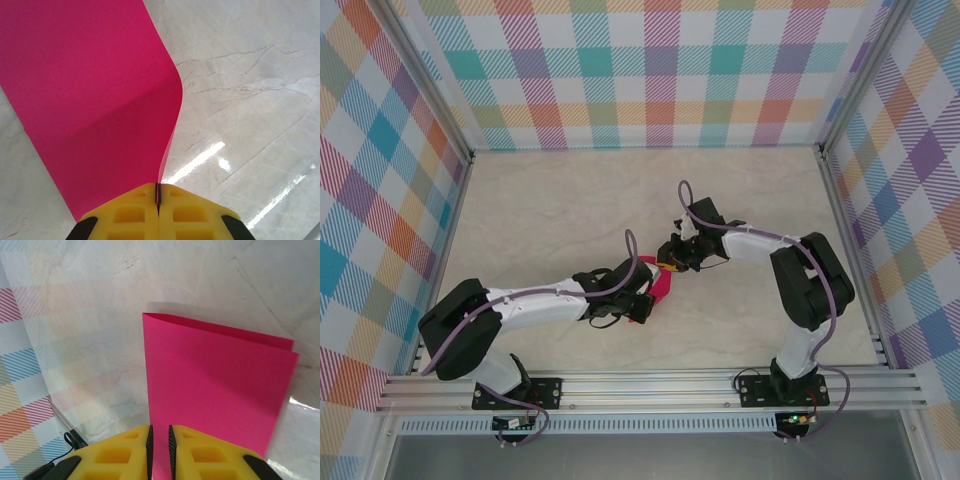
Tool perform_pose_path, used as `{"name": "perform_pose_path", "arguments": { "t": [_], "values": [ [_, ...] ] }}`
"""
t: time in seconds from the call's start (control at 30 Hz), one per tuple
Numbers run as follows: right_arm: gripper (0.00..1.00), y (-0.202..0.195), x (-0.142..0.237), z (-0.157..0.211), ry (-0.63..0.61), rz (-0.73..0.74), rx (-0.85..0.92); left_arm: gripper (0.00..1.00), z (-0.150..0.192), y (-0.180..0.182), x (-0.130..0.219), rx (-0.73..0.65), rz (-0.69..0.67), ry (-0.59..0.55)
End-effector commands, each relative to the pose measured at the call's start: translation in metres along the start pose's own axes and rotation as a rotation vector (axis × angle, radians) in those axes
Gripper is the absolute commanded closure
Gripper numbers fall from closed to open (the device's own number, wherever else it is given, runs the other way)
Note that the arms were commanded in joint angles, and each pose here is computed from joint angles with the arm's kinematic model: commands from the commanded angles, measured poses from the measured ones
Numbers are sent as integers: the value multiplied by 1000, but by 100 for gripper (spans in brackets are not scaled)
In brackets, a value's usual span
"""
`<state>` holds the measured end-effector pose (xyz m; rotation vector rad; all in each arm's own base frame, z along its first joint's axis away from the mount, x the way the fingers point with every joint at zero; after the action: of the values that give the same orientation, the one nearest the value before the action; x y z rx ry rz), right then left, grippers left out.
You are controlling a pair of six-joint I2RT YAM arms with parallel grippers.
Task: Fold a paper plane with a square sheet of paper (pick it up from the middle)
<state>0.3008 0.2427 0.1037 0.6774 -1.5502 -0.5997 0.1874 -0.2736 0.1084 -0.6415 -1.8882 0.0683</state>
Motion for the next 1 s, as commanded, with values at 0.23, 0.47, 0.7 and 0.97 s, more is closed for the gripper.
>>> {"name": "perform_pose_path", "arguments": {
  "t": [0.23, 0.47, 0.7, 0.97],
  "values": [
    [83, -14, -29, 4, 104, 69, 23, 100, -12, 6, 1, 35, 56, -1],
    [86, -31, -38, 9, 120, 176, 13, 100, -16, 17, -3, 75, 76, 10],
    [86, -36, -38, 12, 126, 201, 11, 100, -23, 32, -7, 119, 78, 16],
    [86, -35, -37, 11, 122, 205, 11, 100, -20, 41, -15, 155, 56, 44]
  ]
}}
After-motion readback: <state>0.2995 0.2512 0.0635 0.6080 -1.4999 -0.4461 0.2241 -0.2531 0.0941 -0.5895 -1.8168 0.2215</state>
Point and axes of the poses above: each hand's point on the last joint's axis, 136 mm out from that joint toward the fingers, its own x axis back along the fingers, its own y axis along the line the jaws close on, z = x × y, the point moved 6 cm from there along x, back along the fingers, and after that the axes turned 7 degrees about x, right-handed, at the moved point
